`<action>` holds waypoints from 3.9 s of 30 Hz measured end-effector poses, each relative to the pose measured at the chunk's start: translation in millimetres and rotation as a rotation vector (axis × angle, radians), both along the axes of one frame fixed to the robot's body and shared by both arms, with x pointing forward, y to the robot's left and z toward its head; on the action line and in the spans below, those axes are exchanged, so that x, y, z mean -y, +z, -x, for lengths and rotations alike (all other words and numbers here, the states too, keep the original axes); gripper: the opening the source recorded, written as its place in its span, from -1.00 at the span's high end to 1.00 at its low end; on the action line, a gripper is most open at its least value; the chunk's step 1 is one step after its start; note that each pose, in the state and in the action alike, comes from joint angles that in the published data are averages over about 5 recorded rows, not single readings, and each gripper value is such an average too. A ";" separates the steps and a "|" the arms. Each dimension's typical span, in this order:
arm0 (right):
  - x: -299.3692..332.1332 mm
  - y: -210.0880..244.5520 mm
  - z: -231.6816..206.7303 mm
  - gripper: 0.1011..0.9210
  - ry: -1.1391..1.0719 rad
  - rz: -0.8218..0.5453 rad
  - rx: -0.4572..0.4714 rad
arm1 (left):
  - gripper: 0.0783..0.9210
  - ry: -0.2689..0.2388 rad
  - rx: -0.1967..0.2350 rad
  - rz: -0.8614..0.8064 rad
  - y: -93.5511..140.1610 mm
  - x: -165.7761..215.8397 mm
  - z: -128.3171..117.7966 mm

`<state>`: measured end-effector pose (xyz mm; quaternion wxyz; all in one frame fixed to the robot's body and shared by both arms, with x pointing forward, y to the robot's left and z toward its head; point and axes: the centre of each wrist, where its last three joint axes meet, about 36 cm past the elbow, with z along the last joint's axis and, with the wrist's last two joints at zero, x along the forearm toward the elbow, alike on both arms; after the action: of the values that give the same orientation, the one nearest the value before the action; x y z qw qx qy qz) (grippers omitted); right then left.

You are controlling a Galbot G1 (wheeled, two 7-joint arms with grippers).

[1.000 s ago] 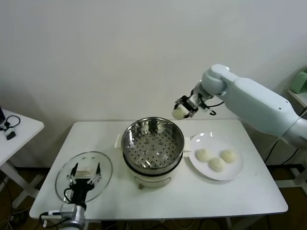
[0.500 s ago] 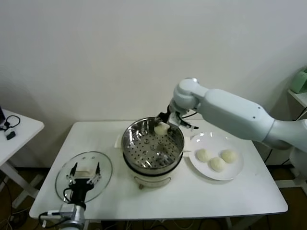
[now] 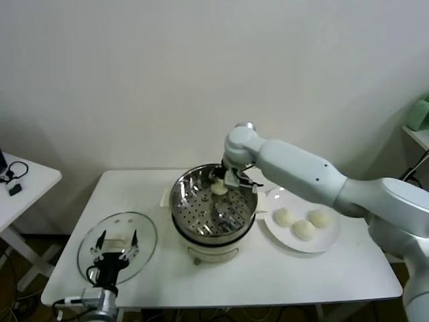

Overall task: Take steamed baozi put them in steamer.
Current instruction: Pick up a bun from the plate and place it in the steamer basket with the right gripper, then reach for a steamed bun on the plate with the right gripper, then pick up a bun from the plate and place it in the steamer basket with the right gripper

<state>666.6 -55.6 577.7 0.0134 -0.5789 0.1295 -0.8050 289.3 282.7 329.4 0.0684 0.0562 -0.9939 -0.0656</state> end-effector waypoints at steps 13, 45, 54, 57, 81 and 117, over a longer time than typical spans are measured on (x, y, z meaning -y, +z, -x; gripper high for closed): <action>-4.7 -4.3 -0.9 -0.73 0.037 0.012 -0.010 | -0.77 0.003 -0.006 0.001 -1.8 0.3 1.6; 248.9 57.5 -35.9 -0.76 -0.933 -0.360 -0.391 | -0.77 -0.019 0.038 0.002 18.8 1.6 -3.3; 295.4 -23.2 -29.7 -0.76 -1.114 -0.339 -0.443 | -0.77 -0.021 0.036 0.003 22.7 2.9 0.4; 302.3 -46.1 -26.8 -0.76 -1.151 -0.329 -0.451 | -0.77 -0.017 0.034 0.002 22.2 2.3 1.5; 297.1 -125.6 -26.2 -0.76 -1.264 -0.335 -0.485 | -0.77 -0.010 0.014 0.012 13.2 3.5 3.7; 291.3 -126.0 -35.4 -0.37 -1.303 -0.372 -0.489 | -0.77 -0.001 0.018 0.022 14.9 2.8 6.2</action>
<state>702.1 -346.9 451.7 -0.4006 -0.5358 0.5828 -0.4612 283.1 279.9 344.3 0.0601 0.0553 -0.9952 -0.0544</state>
